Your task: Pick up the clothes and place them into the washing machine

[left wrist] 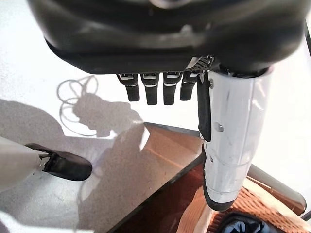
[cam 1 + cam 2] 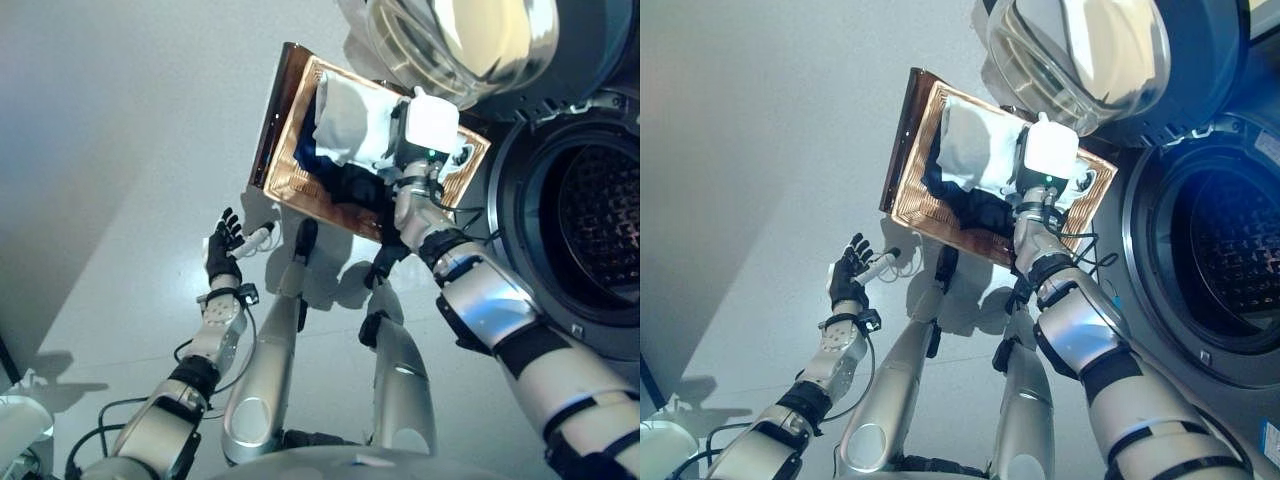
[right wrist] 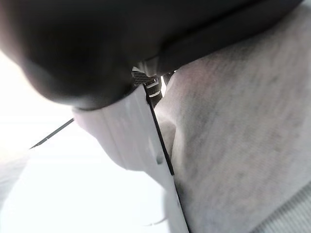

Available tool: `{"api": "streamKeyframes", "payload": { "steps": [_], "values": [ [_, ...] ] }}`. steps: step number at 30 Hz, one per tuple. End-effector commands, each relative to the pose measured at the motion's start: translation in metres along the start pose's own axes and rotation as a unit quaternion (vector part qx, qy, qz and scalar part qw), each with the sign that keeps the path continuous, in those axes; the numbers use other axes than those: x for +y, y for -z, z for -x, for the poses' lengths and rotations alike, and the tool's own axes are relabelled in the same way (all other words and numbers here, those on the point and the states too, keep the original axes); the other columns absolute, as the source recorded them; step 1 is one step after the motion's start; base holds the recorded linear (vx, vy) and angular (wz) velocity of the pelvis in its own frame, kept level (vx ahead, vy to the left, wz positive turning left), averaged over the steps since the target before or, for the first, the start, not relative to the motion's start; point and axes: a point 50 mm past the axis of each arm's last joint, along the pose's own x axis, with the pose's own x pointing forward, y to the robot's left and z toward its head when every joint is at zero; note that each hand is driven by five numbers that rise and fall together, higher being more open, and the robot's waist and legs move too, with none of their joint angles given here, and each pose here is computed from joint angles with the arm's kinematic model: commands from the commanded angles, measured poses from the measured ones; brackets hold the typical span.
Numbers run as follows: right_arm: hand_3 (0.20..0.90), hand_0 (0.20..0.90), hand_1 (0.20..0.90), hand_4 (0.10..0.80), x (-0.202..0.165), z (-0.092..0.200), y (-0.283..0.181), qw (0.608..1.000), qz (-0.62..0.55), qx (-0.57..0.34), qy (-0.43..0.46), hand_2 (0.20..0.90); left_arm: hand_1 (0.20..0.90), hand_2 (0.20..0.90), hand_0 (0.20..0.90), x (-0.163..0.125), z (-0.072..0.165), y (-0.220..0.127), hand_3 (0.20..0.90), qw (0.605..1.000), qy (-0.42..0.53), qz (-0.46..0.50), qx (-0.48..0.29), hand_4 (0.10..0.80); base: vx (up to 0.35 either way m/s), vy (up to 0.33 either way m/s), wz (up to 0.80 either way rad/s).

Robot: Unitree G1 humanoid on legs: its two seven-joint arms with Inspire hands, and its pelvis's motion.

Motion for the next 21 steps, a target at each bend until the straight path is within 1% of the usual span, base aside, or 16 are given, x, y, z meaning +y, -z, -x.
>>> {"api": "streamKeyframes", "payload": {
  "steps": [1,9,21],
  "values": [
    [0.200,0.200,0.200,0.300,-0.050,-0.037,0.020,0.998,0.015,0.033,0.056,0.200,0.900,0.900,0.900,-0.011,-0.001,-0.022,0.900,0.998,0.018,0.023,-0.056,0.800,0.002,0.012,0.07],
    [0.200,0.200,0.200,0.300,-0.040,-0.031,0.021,0.998,0.014,0.035,0.049,0.200,0.900,0.900,0.900,-0.008,0.001,-0.012,0.900,0.999,0.010,0.018,-0.037,0.800,0.002,0.009,0.02],
    [0.200,0.200,0.200,0.300,-0.035,-0.026,0.035,0.998,0.019,0.049,0.047,0.200,0.900,0.900,0.900,-0.006,0.002,-0.008,0.900,0.999,0.010,0.009,-0.031,0.800,0.003,-0.004,0.02]
  ]
}}
